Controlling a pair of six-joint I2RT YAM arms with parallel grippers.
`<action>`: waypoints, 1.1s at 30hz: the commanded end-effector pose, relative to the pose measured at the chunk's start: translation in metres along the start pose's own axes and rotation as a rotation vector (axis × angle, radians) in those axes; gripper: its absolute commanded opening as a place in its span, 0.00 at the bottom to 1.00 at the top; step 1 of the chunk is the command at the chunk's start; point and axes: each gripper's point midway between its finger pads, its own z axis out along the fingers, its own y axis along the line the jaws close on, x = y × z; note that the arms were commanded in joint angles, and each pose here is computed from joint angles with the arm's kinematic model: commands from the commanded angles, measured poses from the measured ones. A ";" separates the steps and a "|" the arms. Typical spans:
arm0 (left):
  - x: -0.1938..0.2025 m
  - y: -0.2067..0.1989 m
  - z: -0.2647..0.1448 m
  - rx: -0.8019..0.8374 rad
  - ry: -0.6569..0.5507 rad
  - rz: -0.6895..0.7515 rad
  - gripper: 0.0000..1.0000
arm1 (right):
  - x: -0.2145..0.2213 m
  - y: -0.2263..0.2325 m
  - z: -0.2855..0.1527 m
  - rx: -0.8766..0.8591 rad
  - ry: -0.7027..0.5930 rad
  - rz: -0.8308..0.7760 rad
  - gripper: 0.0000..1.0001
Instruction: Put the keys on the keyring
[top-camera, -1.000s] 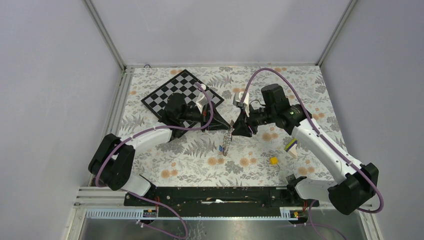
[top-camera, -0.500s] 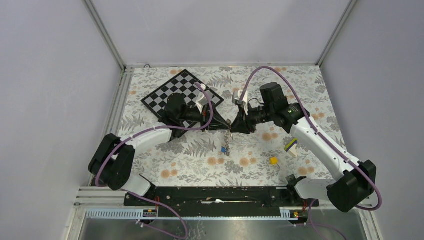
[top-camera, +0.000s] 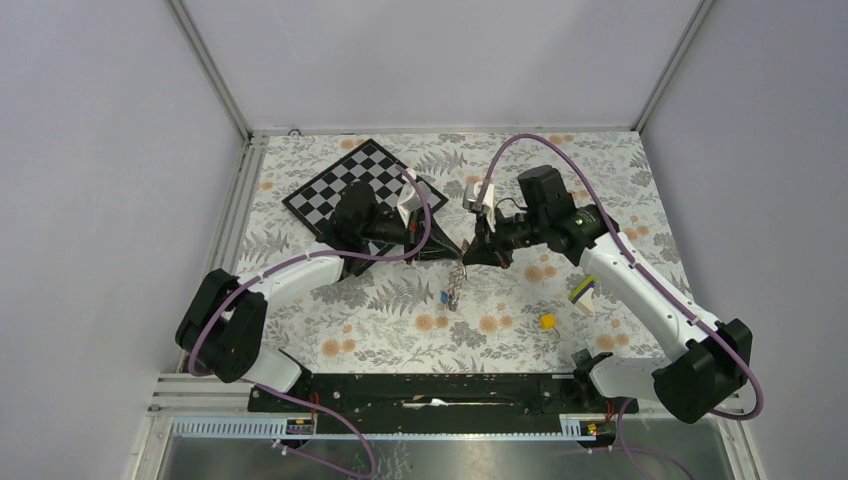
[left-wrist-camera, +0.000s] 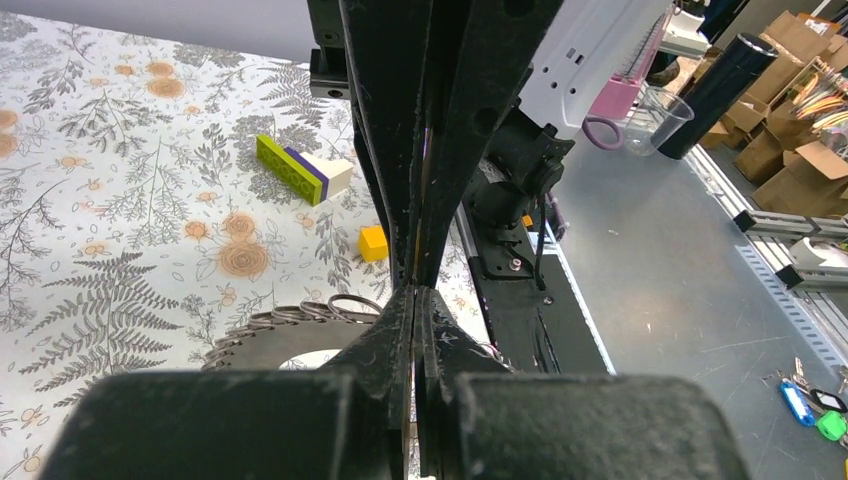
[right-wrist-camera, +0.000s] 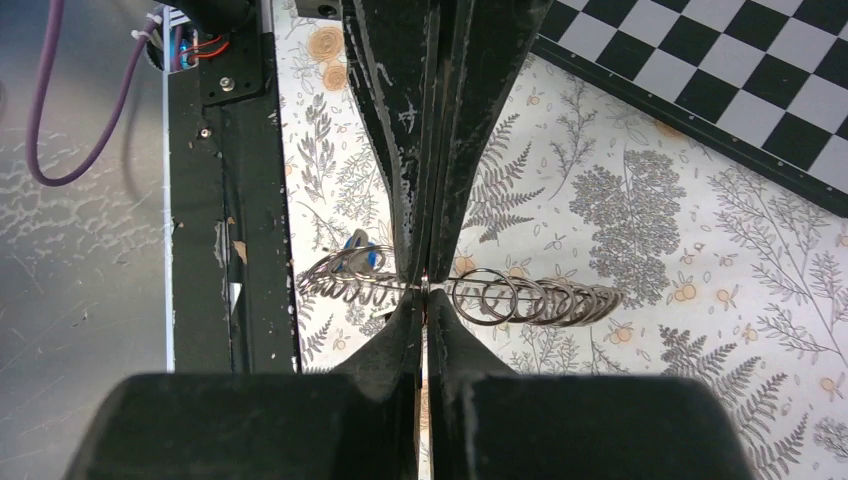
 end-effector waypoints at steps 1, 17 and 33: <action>-0.019 0.017 -0.005 -0.103 0.061 0.064 0.03 | -0.015 -0.005 -0.014 0.052 0.027 -0.046 0.00; -0.016 0.024 -0.014 -0.160 0.154 0.119 0.44 | -0.003 -0.011 -0.026 0.114 0.226 0.020 0.00; -0.007 0.013 -0.006 -0.044 0.051 0.176 0.40 | -0.001 -0.010 -0.019 0.117 0.372 0.032 0.00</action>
